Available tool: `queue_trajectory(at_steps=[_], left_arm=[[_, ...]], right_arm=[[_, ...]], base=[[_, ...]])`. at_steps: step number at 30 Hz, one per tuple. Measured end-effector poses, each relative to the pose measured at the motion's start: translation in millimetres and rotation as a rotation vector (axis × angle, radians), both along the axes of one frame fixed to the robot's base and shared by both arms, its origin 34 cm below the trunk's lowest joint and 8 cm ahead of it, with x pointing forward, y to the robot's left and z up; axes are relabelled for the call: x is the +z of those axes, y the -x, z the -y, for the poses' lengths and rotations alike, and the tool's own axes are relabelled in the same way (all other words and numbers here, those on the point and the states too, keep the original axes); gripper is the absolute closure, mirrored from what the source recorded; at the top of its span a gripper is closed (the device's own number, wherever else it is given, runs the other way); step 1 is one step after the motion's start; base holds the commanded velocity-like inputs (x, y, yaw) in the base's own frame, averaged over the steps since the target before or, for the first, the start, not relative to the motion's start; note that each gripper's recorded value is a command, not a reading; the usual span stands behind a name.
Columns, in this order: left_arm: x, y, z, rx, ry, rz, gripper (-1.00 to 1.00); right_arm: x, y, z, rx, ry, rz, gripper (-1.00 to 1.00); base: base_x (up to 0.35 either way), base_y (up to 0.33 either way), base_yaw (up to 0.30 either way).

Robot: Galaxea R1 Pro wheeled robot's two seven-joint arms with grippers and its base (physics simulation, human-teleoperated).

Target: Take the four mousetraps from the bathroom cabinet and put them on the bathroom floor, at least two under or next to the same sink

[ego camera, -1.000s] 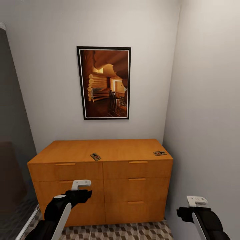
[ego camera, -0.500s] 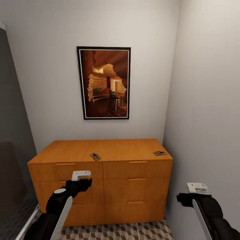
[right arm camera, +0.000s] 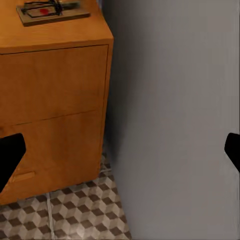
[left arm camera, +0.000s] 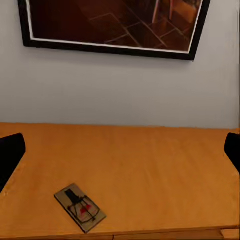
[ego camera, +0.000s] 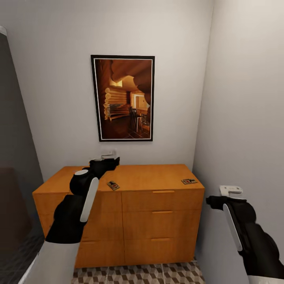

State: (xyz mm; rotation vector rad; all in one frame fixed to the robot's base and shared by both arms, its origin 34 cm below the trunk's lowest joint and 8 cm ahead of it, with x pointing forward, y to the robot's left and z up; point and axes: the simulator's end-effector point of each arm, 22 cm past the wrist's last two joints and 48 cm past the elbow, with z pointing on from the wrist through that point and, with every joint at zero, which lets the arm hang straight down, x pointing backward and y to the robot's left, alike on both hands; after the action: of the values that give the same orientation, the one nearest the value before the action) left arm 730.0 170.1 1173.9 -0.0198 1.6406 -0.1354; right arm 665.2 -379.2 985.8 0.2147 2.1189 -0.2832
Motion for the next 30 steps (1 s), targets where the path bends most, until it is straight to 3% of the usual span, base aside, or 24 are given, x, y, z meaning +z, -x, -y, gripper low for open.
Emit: queue_trajectory(at_steps=[4,7,12,15,21,26,30], left_arm=[[48.3,-5.6,-3.7,0.034,-0.047,0.053,-1.00],[68.4,-9.2,-8.8,0.062,-0.094,0.040,-1.00],[59.0,-15.1,-14.8,0.077,-0.131,-0.040,-1.00],[32.5,-26.0,-16.3,0.078,-0.159,-0.144,-1.00],[5.4,-37.7,-16.8,0.075,-0.182,-0.242,-1.00],[2.4,-39.1,-15.9,0.073,-0.187,-0.254,-1.00],[2.4,-39.4,-14.5,0.072,-0.190,-0.255,-1.00]], right_arm=[[38.0,-16.3,1.6,-0.012,0.006,0.066,-1.00],[76.1,-30.4,1.9,-0.021,0.009,0.130,-1.00],[116.9,-46.9,-14.7,-0.006,0.004,0.196,-1.00],[148.8,-66.1,-52.9,0.028,0.028,0.228,-1.00],[186.0,-90.4,-101.7,0.020,0.094,0.232,-1.00],[203.5,-107.2,-132.0,0.030,0.112,0.208,-1.00],[200.8,-123.4,-150.1,0.052,0.131,0.144,-1.00]], base=[[0.000,0.000,0.000],[0.000,0.000,0.000],[0.000,0.000,0.000],[0.000,0.000,0.000],[0.000,0.000,0.000],[0.000,0.000,0.000],[0.000,0.000,0.000]])
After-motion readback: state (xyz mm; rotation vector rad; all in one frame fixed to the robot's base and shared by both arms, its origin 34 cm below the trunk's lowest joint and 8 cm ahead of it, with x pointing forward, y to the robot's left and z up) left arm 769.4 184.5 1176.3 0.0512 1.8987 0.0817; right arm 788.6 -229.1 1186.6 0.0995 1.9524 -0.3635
